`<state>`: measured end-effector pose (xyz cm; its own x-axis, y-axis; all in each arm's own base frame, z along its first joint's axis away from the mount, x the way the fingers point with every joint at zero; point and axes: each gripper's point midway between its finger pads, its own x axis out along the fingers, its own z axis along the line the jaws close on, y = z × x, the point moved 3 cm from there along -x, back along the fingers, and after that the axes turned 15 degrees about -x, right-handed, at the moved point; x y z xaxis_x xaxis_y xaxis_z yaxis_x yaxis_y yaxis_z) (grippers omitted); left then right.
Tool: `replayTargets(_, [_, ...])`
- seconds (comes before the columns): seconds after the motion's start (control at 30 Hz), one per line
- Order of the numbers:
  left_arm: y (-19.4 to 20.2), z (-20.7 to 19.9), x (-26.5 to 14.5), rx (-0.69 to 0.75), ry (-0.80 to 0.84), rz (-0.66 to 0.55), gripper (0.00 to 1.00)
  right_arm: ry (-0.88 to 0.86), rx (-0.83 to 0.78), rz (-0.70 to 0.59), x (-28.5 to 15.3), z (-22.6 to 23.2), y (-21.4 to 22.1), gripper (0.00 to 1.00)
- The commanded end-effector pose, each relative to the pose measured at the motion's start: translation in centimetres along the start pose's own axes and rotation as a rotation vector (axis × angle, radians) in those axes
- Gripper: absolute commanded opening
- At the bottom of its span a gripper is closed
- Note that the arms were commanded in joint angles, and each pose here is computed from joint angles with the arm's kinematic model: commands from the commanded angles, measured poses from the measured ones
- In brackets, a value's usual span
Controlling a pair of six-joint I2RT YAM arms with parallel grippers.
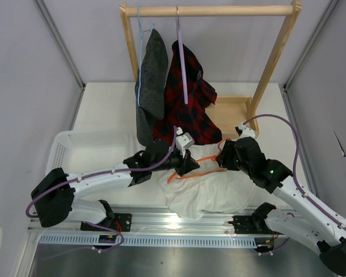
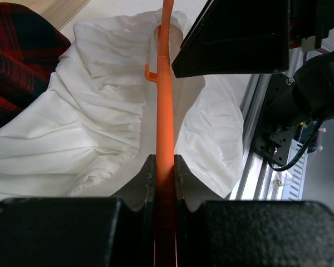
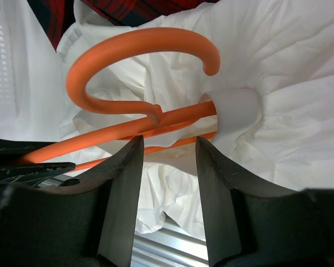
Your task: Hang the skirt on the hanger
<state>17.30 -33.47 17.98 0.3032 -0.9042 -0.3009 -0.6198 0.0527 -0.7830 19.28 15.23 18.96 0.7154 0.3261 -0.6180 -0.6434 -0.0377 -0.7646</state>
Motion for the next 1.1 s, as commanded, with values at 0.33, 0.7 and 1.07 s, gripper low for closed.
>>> replayTargets(0.33, [-1.1, -1.4, 1.0, 0.032, 0.032, -0.01, 0.0, -0.04, -0.022, -0.169, -1.6, 1.6, -4.1, 0.52])
replayTargets(0.7, [-1.3, -1.8, 1.1, 0.05, 0.03, -0.002, 0.0, 0.057, -0.061, -0.228, -0.1, 1.0, -5.3, 0.5])
replayTargets(1.07, [-1.7, -2.0, 1.0, 0.062, 0.022, -0.004, 0.0, 0.109, -0.094, -0.179, 0.8, 0.2, -3.1, 0.27])
